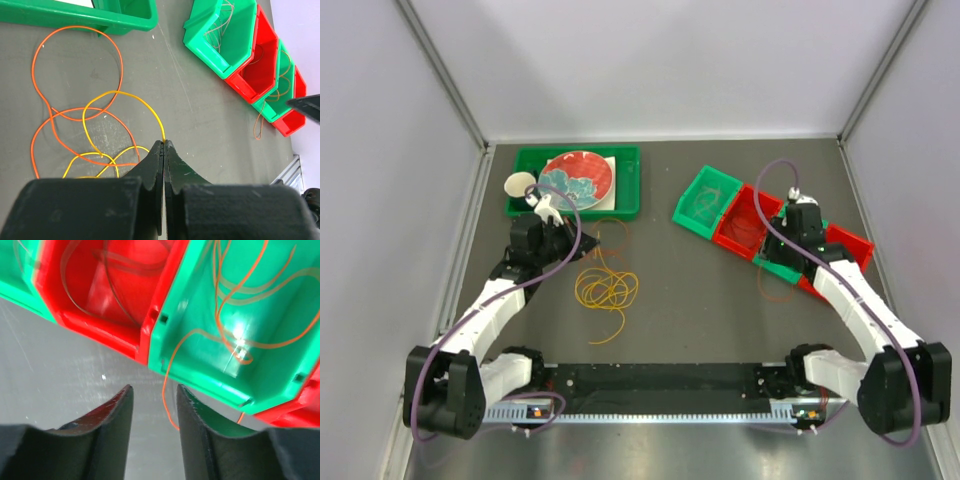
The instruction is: Untangle the cables
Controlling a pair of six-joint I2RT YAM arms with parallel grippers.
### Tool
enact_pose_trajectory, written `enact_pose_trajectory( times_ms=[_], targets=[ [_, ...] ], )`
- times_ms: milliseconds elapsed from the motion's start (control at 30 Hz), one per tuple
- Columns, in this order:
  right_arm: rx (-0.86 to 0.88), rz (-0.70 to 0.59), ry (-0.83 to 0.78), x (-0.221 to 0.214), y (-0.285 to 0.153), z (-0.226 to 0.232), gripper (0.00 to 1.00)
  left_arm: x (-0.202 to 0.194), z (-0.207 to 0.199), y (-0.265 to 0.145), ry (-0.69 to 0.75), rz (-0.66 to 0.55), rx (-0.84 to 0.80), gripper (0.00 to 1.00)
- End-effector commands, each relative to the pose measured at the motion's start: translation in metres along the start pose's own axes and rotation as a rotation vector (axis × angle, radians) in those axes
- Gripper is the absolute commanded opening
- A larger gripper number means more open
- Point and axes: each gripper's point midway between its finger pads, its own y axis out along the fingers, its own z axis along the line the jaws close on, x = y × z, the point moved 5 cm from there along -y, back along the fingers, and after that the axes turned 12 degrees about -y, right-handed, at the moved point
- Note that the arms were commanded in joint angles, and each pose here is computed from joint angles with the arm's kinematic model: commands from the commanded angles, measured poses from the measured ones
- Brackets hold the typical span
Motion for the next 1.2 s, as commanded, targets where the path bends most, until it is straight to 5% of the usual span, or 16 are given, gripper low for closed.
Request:
enact_pose_trajectory(
  times_ms=[0, 200, 400, 500, 633, 1167],
  targets=[
    [0.027, 0.111, 0.006, -0.024, 0.015, 0.010, 0.45, 0.016, -0.021, -0.003, 0.048, -0.054, -0.065, 0.00],
    [0.006, 0.193, -0.055, -0.038, 0.035, 0.017, 0.47, 0.014, -0.019, -0.004, 0.047, -0.046, -0.059, 0.00],
    [-0.036, 0.213, -0.054, -0.045, 0.048, 0.017, 0.39, 0.016, -0.018, -0.005, 0.054, -0.060, -0.048, 0.00],
    [-0.037, 0.202, -0.046, -0.043, 0.047, 0.017, 0.28, 0.016, -0.019, -0.004, 0.055, -0.058, -0.050, 0.00],
    [-0.043, 0.174, -0.039, -0.034, 0.042, 0.017, 0.00, 0.016, -0.017, -0.002, 0.051, -0.052, -0.044, 0.00],
    [-0.206, -0.126, -0.081, 0.083, -0.017, -0.008, 0.00, 0.015, -0.017, -0.003, 0.058, -0.049, -0.044, 0.00]
  ],
)
